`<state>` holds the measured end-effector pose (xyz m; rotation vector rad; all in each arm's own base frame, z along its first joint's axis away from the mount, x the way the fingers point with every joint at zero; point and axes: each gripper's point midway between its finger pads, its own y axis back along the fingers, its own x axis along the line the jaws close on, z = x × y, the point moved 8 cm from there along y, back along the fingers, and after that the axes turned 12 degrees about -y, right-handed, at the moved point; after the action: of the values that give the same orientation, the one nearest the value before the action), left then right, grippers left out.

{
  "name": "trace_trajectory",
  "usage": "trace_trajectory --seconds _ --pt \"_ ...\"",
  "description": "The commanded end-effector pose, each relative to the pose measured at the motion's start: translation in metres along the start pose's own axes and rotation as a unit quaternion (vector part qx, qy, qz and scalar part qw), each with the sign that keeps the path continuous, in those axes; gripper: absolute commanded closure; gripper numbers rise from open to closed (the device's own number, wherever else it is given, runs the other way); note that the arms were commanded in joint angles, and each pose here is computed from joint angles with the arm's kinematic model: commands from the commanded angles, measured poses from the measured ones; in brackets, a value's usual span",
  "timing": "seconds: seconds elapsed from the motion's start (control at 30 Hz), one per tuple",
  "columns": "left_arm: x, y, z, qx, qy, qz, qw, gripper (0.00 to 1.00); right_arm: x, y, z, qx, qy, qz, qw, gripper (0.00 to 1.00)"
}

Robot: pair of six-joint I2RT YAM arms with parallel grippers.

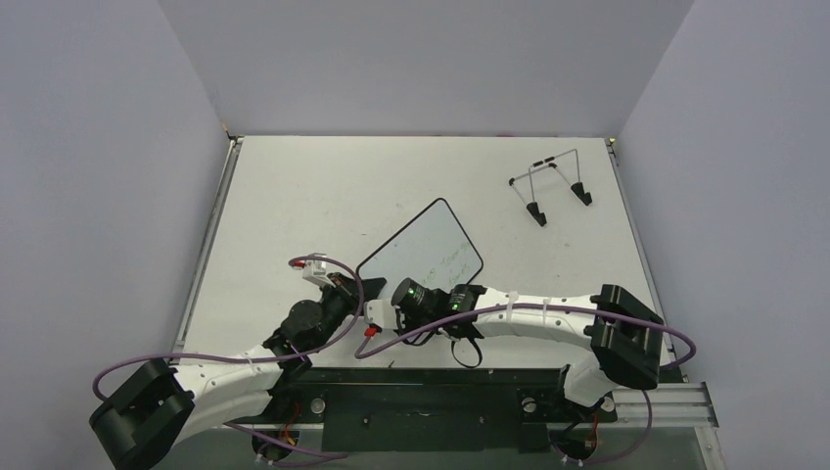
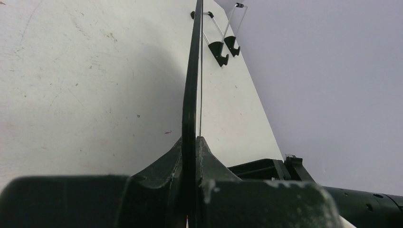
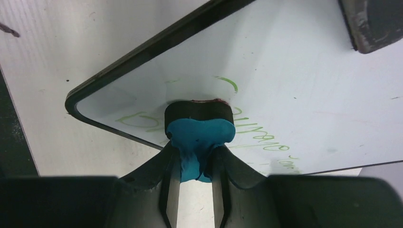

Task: Erase the whiteboard
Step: Erase the whiteboard at the center of the board.

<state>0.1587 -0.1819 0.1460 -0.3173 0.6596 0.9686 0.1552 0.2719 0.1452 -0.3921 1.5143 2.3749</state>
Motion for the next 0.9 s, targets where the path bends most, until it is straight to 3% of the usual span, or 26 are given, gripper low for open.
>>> trace_trajectory --seconds 0.0,0.23,0.4,0.53,0.67,0.73,0.87 --pt "-0.031 -0.003 0.014 -0.014 0.030 -0.081 0.996 1.00 -0.014 0.004 0.024 -0.044 -0.033 -0.056 0.997 1.00" --pt "-0.034 -0.005 0.014 -0.010 0.029 -0.084 0.996 1.00 0.007 0.011 0.031 -0.067 0.012 0.007 0.998 1.00" --pt "-0.035 -0.007 0.013 -0.006 0.027 -0.087 0.996 1.00 -0.022 0.013 0.033 -0.089 -0.072 -0.051 0.992 1.00" --pt "-0.034 -0.007 0.013 -0.007 0.022 -0.084 0.996 1.00 -0.039 0.022 0.020 -0.096 -0.103 -0.024 0.990 1.00" --pt "-0.026 -0.004 0.014 -0.012 -0.002 -0.059 0.998 1.00 -0.055 0.048 -0.016 -0.116 -0.129 0.085 0.981 1.00" --pt "-0.022 -0.002 0.015 -0.015 -0.018 -0.048 0.999 1.00 -0.073 0.060 -0.048 -0.099 -0.170 0.055 0.979 1.00" --pt "-0.018 0.003 0.018 -0.026 -0.037 -0.043 0.998 1.00 -0.095 0.066 -0.131 0.016 -0.274 -0.013 0.962 1.00"
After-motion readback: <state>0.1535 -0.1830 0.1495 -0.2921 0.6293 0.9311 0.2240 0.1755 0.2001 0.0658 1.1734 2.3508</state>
